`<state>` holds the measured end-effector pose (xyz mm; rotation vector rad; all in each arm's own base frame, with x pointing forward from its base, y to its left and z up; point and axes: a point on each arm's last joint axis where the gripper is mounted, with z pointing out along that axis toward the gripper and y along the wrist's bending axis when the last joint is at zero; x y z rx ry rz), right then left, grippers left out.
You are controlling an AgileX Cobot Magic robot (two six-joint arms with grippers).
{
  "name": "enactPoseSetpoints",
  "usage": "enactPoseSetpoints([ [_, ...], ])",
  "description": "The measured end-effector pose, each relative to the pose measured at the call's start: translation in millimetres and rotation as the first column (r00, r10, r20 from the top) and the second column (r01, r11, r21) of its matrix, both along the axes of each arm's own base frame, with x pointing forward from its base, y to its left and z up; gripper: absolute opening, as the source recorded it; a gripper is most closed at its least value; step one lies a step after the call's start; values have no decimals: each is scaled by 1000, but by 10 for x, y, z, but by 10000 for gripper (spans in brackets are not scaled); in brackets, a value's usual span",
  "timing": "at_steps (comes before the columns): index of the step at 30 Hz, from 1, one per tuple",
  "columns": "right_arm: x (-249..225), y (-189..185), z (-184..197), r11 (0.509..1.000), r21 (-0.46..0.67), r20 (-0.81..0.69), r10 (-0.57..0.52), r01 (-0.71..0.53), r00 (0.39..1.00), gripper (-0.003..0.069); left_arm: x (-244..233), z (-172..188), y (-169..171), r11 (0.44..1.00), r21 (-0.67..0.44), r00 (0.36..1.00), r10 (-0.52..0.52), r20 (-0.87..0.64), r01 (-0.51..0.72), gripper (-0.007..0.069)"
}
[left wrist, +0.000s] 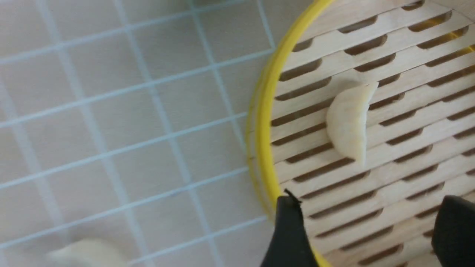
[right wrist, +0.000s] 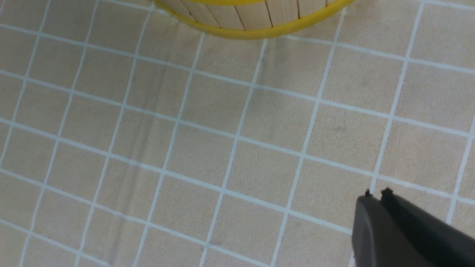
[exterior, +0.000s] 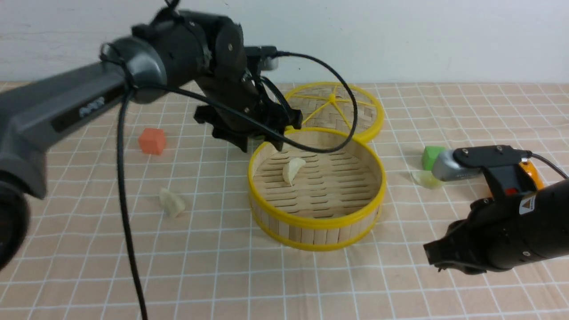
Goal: Put the dumplings into the steamer on the table with the brown tablecloth.
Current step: 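Place the dumpling into the bamboo steamer basket with the left gripper, then reach for and grasp a dumpling on the table with the left gripper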
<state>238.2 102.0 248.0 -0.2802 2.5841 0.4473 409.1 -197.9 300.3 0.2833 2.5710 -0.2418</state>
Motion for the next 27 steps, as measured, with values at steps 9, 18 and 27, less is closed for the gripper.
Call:
enactPoseSetpoints([
  [9, -1, 7, 2, 1000, 8, 0, 3, -3, 1000, 31, -418, -188, 676, 971, 69, 973, 230, -4, -229, 310],
  [18, 0, 22, 10, 999, 36, -6, -12, 12, 1000, 31, -410, -987, 1070, 889, -83, 893, 450, -31, -451, 358],
  [27, 3, 25, 13, 999, 40, -3, -13, 13, 1000, 34, -210, -1373, 1010, 919, -87, 921, 389, 33, -385, 456],
])
